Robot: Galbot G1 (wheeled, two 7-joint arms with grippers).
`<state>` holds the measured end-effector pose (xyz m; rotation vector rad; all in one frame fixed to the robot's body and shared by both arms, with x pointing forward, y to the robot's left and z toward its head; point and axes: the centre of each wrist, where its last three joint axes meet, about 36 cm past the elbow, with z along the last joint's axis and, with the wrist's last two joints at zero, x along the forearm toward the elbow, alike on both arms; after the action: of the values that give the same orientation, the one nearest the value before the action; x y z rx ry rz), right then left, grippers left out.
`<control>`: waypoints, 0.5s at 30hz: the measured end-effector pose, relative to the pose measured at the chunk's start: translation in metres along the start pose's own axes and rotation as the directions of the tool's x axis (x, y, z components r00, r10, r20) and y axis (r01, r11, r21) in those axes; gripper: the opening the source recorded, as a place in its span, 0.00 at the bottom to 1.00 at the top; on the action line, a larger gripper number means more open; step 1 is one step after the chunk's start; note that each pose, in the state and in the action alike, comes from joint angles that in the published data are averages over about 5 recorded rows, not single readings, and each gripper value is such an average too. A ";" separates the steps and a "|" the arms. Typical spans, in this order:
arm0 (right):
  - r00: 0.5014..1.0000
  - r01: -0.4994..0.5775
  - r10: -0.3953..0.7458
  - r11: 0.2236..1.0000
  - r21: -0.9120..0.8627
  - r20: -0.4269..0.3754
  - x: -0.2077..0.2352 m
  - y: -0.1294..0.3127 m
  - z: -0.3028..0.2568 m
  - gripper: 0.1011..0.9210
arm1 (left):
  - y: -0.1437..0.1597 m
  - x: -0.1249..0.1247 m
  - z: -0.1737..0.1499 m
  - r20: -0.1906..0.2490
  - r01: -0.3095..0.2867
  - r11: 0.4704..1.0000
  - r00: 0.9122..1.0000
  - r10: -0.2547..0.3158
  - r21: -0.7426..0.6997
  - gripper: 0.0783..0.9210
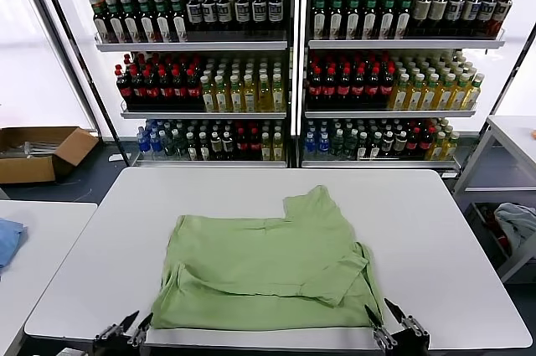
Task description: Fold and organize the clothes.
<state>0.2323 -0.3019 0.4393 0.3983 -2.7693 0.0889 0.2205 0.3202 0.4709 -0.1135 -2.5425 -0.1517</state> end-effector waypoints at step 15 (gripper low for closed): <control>0.992 0.123 -0.122 0.992 -0.023 0.026 -0.159 -0.070 -0.046 0.88 | 0.038 -0.089 -0.039 0.100 -0.168 0.985 0.982 0.163 0.039 0.87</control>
<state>0.4107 -0.3221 0.4292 0.5652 -2.7597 0.0196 0.3200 0.3484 0.4563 -0.3197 -2.6165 -0.0215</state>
